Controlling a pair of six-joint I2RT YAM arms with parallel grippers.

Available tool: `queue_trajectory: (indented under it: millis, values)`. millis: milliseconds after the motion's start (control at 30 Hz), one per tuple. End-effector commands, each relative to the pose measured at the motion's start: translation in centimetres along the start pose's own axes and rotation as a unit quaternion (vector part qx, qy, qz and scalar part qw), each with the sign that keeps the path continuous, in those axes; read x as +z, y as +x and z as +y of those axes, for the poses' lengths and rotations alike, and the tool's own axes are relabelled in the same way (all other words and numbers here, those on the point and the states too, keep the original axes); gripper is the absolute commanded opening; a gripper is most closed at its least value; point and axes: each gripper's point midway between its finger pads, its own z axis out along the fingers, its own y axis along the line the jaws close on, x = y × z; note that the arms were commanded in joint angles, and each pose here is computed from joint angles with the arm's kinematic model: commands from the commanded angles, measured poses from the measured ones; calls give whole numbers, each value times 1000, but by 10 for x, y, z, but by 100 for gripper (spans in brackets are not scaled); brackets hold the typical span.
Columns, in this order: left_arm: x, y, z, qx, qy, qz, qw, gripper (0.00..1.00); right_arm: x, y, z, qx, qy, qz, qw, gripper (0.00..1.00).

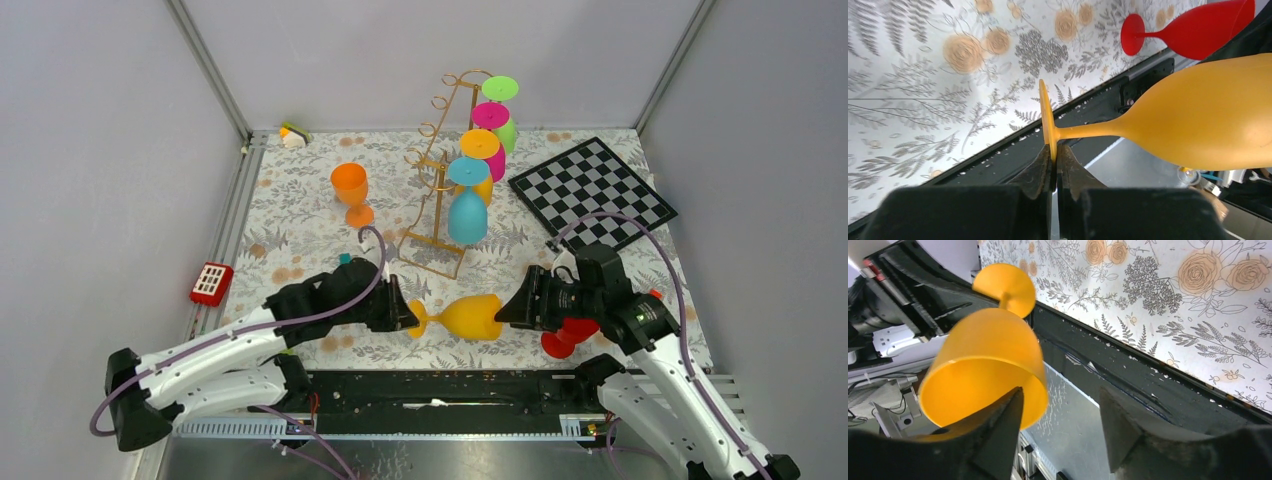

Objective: Place the wine glass upside down on the wine glass rack
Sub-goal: Turn the wine glass upside down at the wine rack.

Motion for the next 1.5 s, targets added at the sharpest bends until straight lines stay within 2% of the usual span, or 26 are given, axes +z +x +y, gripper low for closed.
queue_trajectory:
  millis: [0, 133, 367, 567, 800, 1067, 1167, 1333, 1467]
  values:
    - [-35, -41, -12, 60, -6, -97, 993, 0, -11, -8, 8, -34, -1, -33, 999, 68]
    - [-56, -53, -9, 97, -17, -131, 987, 0, -15, -11, 4, -39, 10, -54, 998, 81]
    - [-87, -73, -2, 159, -34, -194, 968, 0, -20, -16, 4, -48, 22, -67, 996, 99]
    - [-111, -83, -8, 232, -25, -226, 946, 0, -25, -18, 7, -54, 28, -72, 996, 100]
    - [-120, -86, -17, 327, -17, -222, 918, 0, -23, -16, 5, -43, 30, -68, 996, 100]
    - [-111, -78, -40, 464, 40, -191, 864, 0, -22, -20, 8, -44, 37, -58, 997, 100]
    - [-103, -68, -45, 535, 64, -158, 827, 0, -20, -22, 11, -37, 29, -60, 997, 100]
    - [-91, -67, -43, 624, 61, -125, 769, 0, -18, -21, 22, -12, -3, -59, 998, 100]
    - [-88, -75, -43, 677, 49, -125, 723, 0, -16, -21, 32, 9, -30, -53, 998, 100]
